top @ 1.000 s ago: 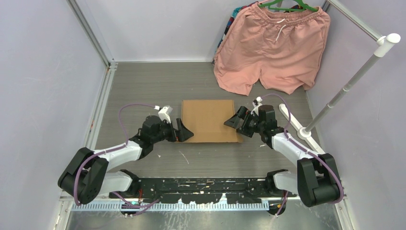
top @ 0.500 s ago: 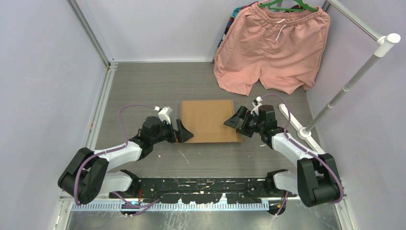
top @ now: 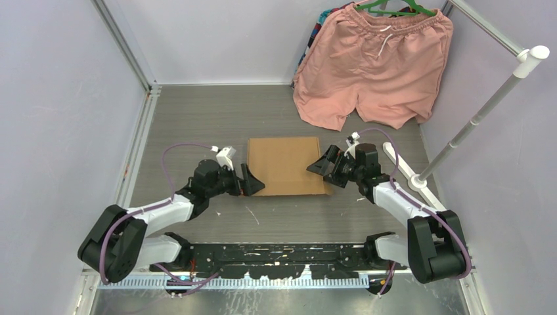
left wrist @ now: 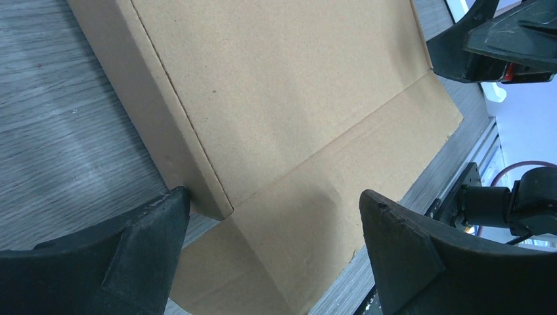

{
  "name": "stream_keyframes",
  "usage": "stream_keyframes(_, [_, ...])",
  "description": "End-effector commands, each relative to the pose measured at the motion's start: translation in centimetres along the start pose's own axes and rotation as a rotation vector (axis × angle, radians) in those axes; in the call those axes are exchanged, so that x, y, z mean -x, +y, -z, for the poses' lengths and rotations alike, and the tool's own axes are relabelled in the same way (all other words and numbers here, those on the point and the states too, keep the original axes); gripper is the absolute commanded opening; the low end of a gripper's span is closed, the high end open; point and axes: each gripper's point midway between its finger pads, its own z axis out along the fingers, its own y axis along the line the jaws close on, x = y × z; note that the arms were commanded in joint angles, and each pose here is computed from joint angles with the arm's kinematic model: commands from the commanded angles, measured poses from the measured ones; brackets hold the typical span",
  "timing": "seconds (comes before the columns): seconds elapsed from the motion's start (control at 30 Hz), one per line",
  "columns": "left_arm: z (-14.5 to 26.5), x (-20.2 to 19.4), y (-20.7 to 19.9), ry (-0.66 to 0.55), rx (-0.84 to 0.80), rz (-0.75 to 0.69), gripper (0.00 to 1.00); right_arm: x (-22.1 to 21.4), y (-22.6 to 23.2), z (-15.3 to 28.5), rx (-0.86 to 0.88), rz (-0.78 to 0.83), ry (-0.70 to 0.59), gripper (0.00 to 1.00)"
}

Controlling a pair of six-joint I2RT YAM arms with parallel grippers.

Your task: Fold the paper box

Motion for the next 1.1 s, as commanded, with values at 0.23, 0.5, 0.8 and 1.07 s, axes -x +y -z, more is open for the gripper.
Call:
stream_keyframes(0.23, [1.2,2.4,-3.4,-0.061,-0.113,-0.038,1.0,1.0,3.9,1.3,0.133,0.042,-0.017,1.0])
stream_keyframes(0.5, [1.5,2.9,-3.9,-0.066,-0.119,-0.044,1.0,1.4,5.1,2.2,0.147,0.057,-0.027,1.0])
stream_keyframes(0.8, [2.2,3.8,-4.9,-0.076,-0.13,-0.058,1.0,1.8,6.2,3.0,0.159,0.069,-0.037,1.0])
stream_keyframes(1.07, [2.6,4.3,-5.7,-0.07,-0.139,-0.063,1.0,2.3,7.1,3.5,0.174,0.081,-0.049,1.0])
